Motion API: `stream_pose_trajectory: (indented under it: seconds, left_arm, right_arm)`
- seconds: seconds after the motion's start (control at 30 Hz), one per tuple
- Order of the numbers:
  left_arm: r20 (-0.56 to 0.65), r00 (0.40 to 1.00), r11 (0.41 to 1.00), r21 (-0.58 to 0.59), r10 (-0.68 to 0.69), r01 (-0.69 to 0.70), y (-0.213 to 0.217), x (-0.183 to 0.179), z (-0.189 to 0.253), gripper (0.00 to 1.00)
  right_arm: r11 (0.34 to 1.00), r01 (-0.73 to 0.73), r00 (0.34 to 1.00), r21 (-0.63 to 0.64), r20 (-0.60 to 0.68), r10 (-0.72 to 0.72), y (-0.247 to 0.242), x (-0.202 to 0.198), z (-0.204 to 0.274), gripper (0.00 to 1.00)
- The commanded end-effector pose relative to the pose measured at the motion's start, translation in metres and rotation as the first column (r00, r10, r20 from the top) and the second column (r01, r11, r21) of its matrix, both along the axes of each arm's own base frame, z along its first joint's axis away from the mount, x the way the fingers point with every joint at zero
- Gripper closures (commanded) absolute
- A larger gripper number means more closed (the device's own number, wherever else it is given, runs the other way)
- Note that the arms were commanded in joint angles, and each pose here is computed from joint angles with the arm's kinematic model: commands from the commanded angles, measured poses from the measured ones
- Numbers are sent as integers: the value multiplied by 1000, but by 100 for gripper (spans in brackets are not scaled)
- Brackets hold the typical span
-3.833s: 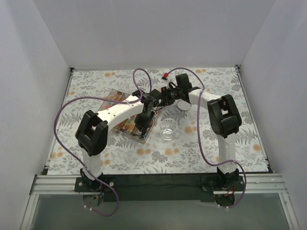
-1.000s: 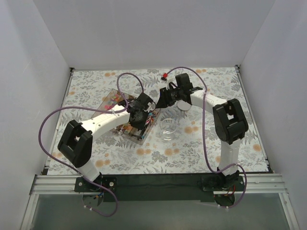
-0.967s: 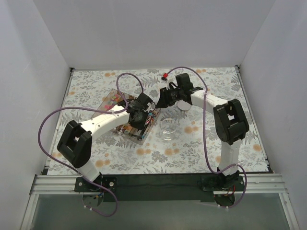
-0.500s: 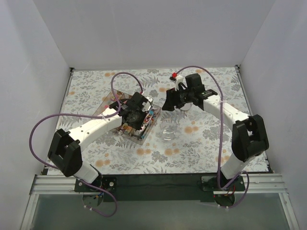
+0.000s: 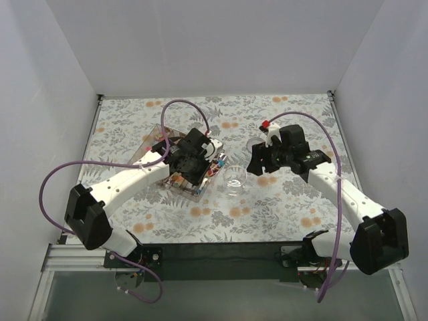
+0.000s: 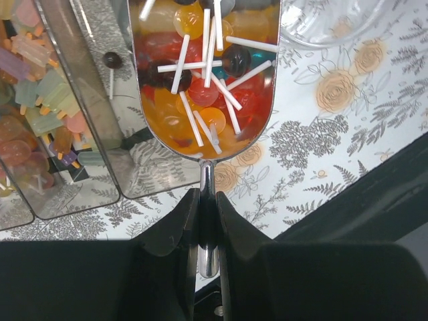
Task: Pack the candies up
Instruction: Scoop the fake candies from the storage box, then place the fake candies in the packing bottle.
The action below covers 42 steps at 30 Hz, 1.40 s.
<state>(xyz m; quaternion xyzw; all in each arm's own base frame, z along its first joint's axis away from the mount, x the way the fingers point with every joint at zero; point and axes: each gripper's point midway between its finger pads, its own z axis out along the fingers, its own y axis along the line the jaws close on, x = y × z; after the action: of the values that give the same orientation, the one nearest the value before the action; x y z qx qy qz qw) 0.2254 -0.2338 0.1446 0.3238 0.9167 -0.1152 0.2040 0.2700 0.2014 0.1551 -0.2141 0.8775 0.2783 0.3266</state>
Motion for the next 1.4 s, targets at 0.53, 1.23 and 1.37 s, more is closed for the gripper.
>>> stream_pose_trajectory:
  seconds: [0.53,1.23,1.37]
  left_arm:
    - [212,951,959,220,-225,178,-11,-5,24,100]
    - [169,911,871,400,-377,286,-11,-6,25,100]
    - [166,903,848,444,-396,290,-10,-6,24,100]
  right_arm:
    - [991,129,991,-32,41,-128,-32,-16,-6,28]
    - [995,100,995,7,-6,-100,-27,-30,-9,28]
    - [996,92,996,19,-12,-92,-25,-31,-8,29]
